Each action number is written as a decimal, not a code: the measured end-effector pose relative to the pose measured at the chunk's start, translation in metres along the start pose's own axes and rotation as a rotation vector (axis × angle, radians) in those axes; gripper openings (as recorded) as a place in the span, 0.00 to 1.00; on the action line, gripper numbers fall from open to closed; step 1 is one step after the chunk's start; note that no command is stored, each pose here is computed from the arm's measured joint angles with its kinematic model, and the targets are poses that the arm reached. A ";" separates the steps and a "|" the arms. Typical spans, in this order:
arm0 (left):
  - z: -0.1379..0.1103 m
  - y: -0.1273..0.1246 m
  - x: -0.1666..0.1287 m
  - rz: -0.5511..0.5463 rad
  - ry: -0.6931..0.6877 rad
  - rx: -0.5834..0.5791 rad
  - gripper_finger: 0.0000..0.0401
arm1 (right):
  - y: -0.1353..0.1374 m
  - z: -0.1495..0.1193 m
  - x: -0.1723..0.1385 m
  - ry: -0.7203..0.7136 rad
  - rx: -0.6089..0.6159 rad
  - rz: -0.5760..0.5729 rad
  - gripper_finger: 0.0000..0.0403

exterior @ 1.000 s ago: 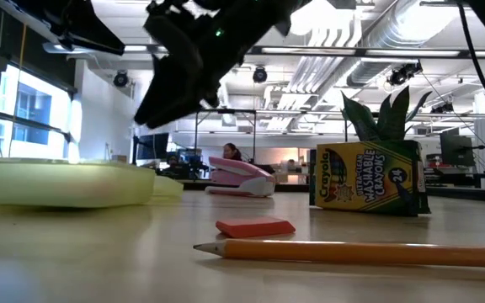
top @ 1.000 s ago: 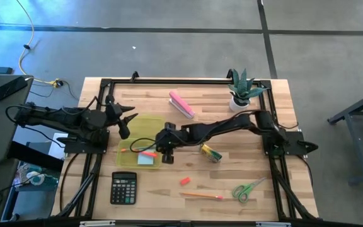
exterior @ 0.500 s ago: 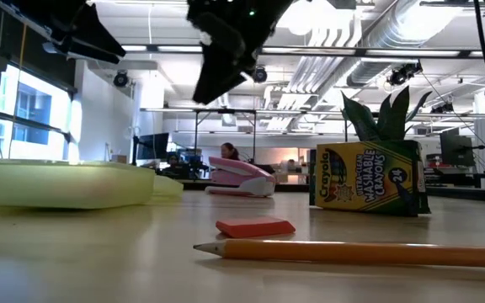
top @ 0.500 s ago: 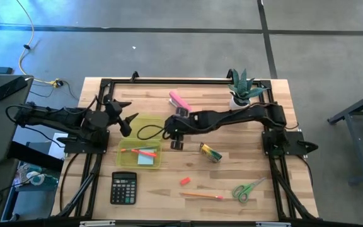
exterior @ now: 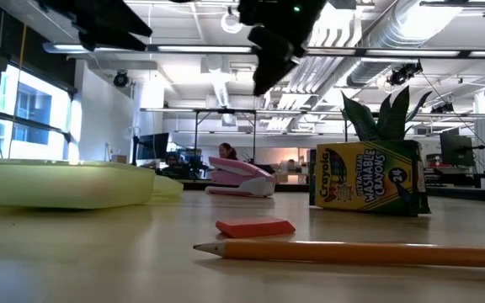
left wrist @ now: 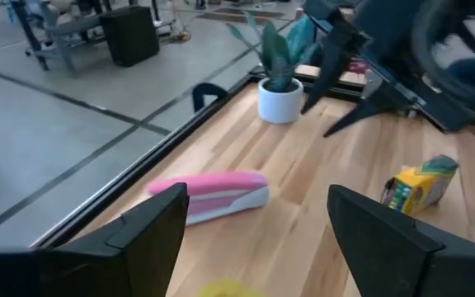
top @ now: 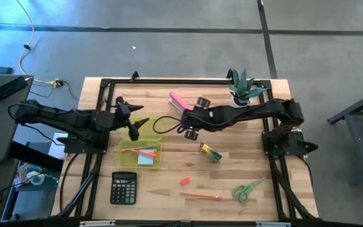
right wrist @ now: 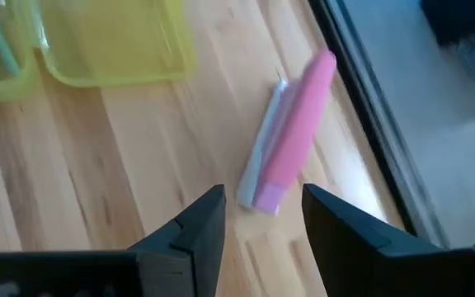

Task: Pack school essentials
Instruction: Put the orange eraser into the yellow supply box, then put the yellow pencil into the yellow supply box

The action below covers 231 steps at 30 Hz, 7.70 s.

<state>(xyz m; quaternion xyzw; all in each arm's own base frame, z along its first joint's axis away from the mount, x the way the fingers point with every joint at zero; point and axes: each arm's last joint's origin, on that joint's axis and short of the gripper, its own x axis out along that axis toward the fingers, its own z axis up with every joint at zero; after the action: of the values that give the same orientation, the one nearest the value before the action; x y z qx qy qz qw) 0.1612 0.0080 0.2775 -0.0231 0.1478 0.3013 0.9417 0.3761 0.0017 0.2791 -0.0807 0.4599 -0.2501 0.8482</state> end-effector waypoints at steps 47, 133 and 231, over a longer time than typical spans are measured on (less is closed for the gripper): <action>-0.025 -0.206 0.116 -0.232 0.573 0.020 0.70 | 0.015 -0.087 -0.051 0.008 0.354 0.013 0.38; -0.122 -0.260 0.139 -0.313 0.621 0.230 0.17 | 0.017 -0.089 -0.053 0.012 0.397 0.000 0.38; -0.097 -0.105 0.030 -0.165 0.855 0.202 0.43 | 0.118 -0.129 -0.104 0.061 0.299 0.388 0.38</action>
<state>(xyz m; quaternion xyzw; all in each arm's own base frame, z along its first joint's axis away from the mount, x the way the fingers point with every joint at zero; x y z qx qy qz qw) 0.2188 -0.0740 0.1709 -0.0653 0.5501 0.1727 0.8144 0.2646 0.1670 0.2399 0.1430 0.4500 -0.1499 0.8687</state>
